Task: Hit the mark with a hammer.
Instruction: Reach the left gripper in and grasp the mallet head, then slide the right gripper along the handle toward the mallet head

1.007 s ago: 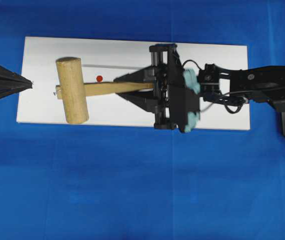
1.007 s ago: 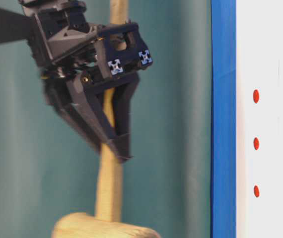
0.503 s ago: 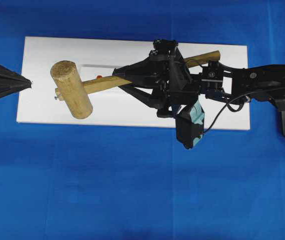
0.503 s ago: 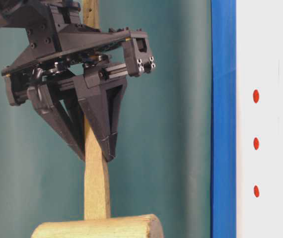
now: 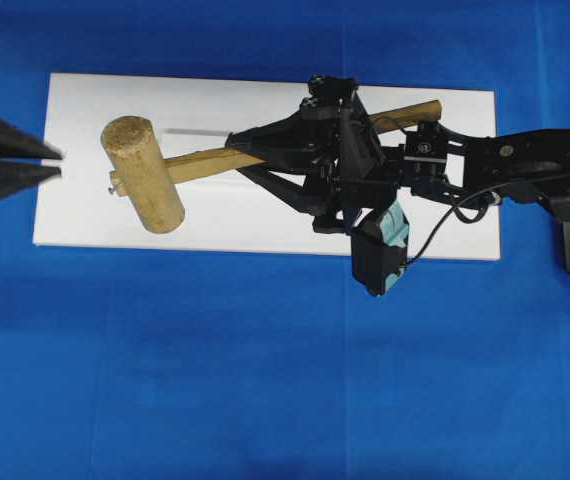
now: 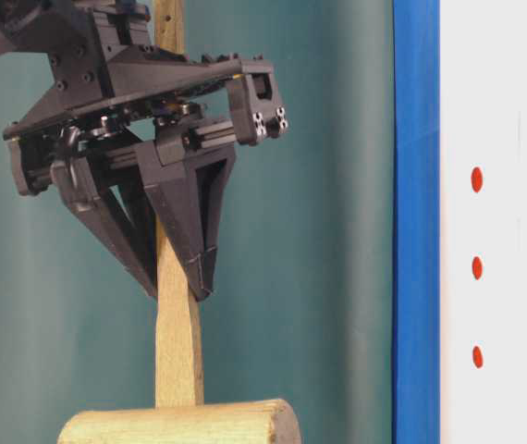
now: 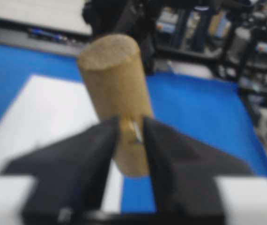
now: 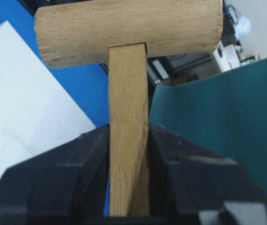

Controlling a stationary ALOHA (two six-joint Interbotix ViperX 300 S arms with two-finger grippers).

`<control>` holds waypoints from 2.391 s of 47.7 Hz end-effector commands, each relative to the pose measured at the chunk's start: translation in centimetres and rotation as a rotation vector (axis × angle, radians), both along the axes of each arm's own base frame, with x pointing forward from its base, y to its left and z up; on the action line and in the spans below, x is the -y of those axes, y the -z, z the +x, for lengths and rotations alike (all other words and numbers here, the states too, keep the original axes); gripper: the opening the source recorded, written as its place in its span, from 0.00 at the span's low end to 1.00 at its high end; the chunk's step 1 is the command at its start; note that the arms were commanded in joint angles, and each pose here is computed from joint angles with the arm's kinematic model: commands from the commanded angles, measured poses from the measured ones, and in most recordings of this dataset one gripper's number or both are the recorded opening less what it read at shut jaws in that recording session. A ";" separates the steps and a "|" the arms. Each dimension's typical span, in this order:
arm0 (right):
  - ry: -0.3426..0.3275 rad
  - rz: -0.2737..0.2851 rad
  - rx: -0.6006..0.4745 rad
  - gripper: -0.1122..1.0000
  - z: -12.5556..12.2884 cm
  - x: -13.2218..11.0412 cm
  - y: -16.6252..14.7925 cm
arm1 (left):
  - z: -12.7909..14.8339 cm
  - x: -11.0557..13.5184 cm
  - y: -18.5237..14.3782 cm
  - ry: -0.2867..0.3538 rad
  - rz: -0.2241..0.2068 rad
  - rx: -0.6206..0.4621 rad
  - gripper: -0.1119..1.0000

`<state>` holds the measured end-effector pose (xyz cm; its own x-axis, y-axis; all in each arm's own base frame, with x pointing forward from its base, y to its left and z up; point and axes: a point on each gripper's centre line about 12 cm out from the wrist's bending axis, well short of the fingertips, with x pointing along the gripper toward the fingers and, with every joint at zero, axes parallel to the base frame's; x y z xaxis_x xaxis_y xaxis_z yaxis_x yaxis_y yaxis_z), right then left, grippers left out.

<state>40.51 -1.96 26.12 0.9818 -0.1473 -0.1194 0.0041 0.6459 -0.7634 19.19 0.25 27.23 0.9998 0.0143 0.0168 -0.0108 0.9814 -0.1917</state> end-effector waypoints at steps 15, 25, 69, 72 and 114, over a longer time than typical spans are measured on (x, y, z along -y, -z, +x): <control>0.009 -0.005 0.076 0.19 -0.2 0.1 -2.2 | 0.6 -0.1 -0.2 -0.002 -0.084 0.000 0.94; 0.009 -0.005 0.078 0.19 -0.2 0.1 -2.2 | 2.0 -0.3 -0.6 -0.010 -0.099 0.022 0.94; 0.065 0.062 0.087 0.19 -0.2 1.2 -2.4 | 9.5 -1.1 0.4 -0.039 -0.171 -0.065 0.74; 0.065 0.062 0.088 0.19 -0.3 1.2 -2.4 | 9.5 -1.1 0.5 -0.040 -0.171 -0.077 0.57; 0.079 0.159 0.020 0.75 -0.9 1.4 -2.1 | 9.0 -1.1 0.5 -0.039 -0.153 -0.079 0.51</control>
